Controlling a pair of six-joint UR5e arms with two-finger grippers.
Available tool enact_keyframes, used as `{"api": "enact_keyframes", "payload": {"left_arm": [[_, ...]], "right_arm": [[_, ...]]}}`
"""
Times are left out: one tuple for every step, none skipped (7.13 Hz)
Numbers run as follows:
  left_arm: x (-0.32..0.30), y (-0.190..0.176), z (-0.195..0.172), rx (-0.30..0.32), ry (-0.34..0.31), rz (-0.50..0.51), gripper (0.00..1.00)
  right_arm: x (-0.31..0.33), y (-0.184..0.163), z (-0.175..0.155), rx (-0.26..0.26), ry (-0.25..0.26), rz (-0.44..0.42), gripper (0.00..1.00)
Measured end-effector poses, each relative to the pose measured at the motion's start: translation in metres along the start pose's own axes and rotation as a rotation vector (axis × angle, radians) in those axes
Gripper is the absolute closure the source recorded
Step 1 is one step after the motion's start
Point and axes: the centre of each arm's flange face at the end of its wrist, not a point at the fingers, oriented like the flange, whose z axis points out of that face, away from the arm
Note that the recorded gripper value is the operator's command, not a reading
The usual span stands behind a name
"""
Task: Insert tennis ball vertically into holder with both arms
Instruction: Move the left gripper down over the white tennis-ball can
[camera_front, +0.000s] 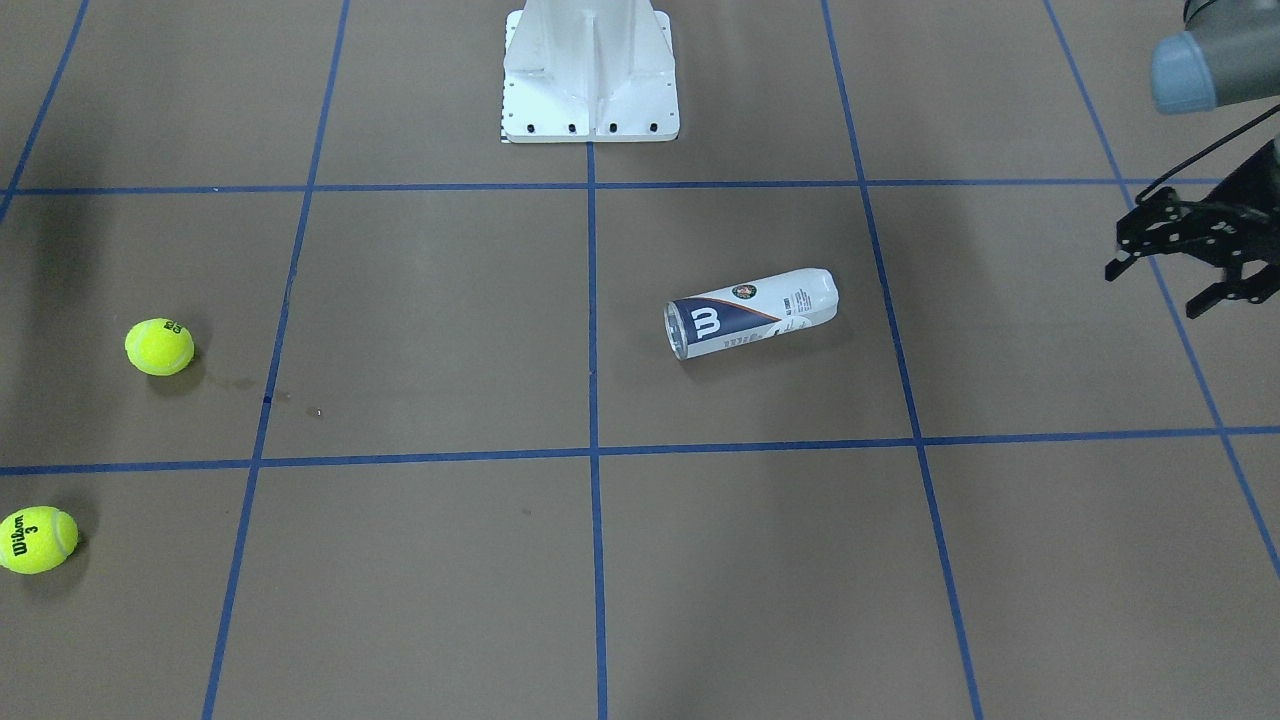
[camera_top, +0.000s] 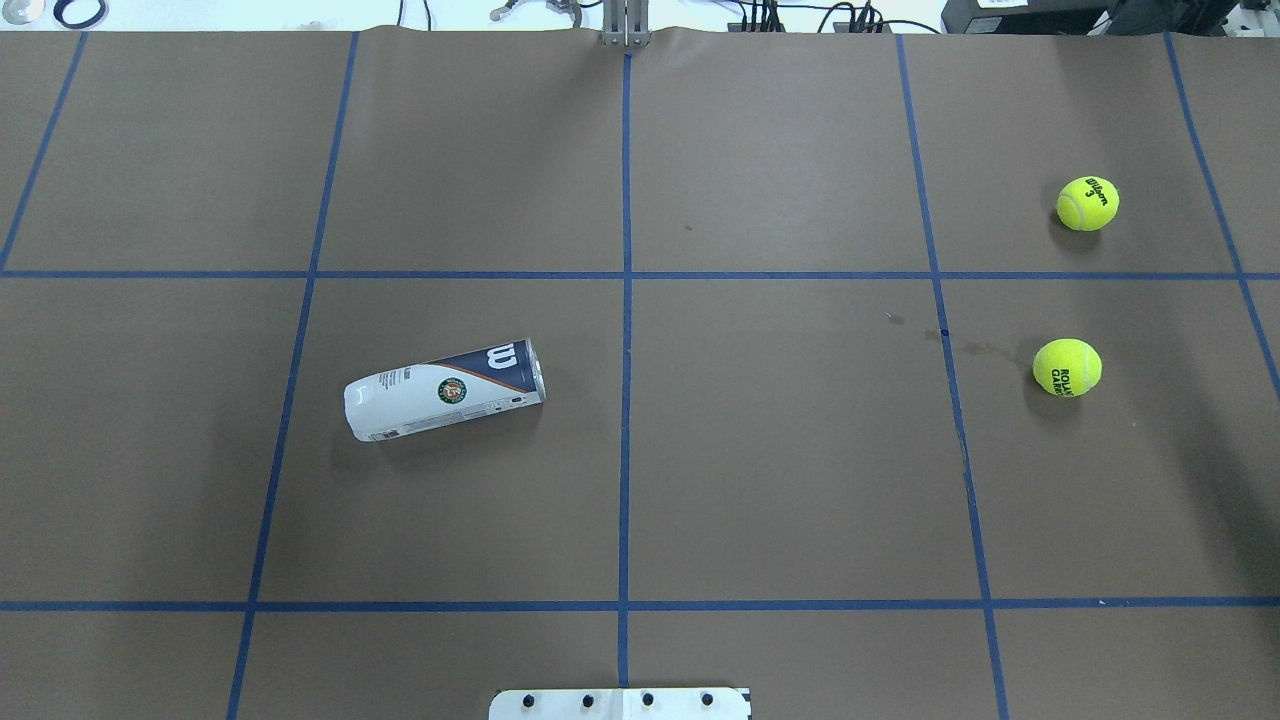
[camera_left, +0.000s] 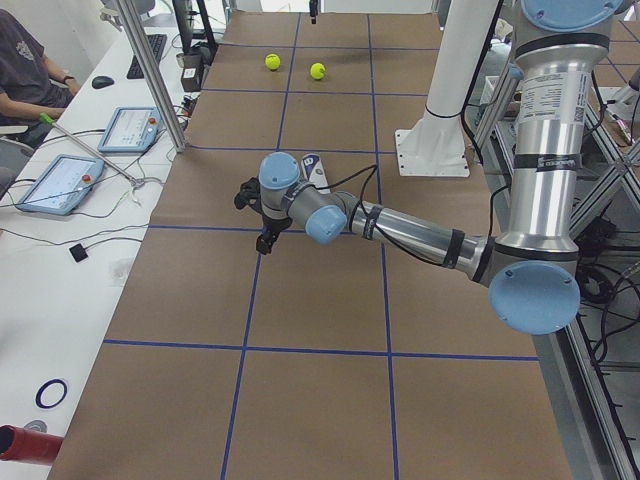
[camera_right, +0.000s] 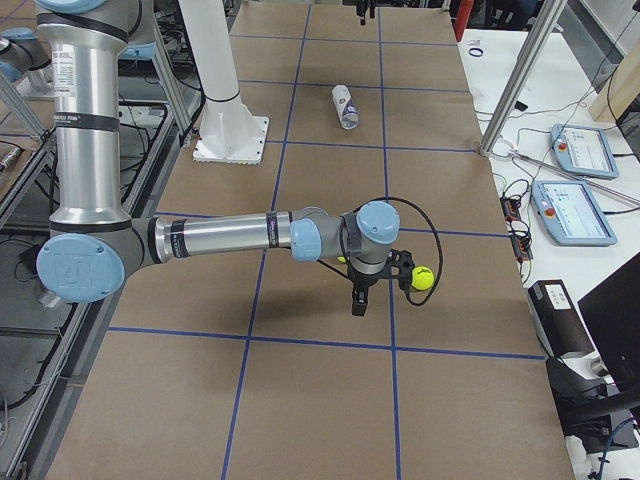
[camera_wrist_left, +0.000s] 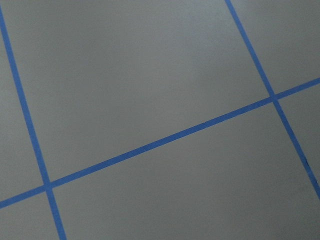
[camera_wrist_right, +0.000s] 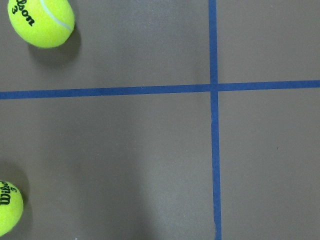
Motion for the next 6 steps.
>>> {"api": "enact_keyframes", "payload": {"left_arm": [[0.041, -0.036, 0.014, 0.017, 0.027, 0.085, 0.01], [0.087, -0.065, 0.030, 0.025, 0.065, 0.182, 0.00], [0.130, -0.084, 0.047, 0.023, 0.108, 0.283, 0.00], [0.160, -0.098, 0.055, 0.033, 0.132, 0.355, 0.00], [0.185, -0.108, 0.060, 0.052, 0.126, 0.402, 0.00], [0.208, -0.115, 0.068, 0.073, 0.099, 0.439, 0.00]], "right_arm": [[-0.001, 0.000, 0.000, -0.003, -0.009, 0.001, 0.01], [-0.001, 0.001, 0.000, -0.004, -0.013, 0.000, 0.01], [-0.002, 0.000, 0.000, -0.004, -0.015, 0.000, 0.01], [-0.002, 0.000, 0.000, -0.005, -0.016, 0.000, 0.01], [-0.002, 0.000, 0.000, -0.005, -0.017, 0.000, 0.01], [-0.003, 0.000, 0.001, -0.007, -0.020, 0.001, 0.01]]}}
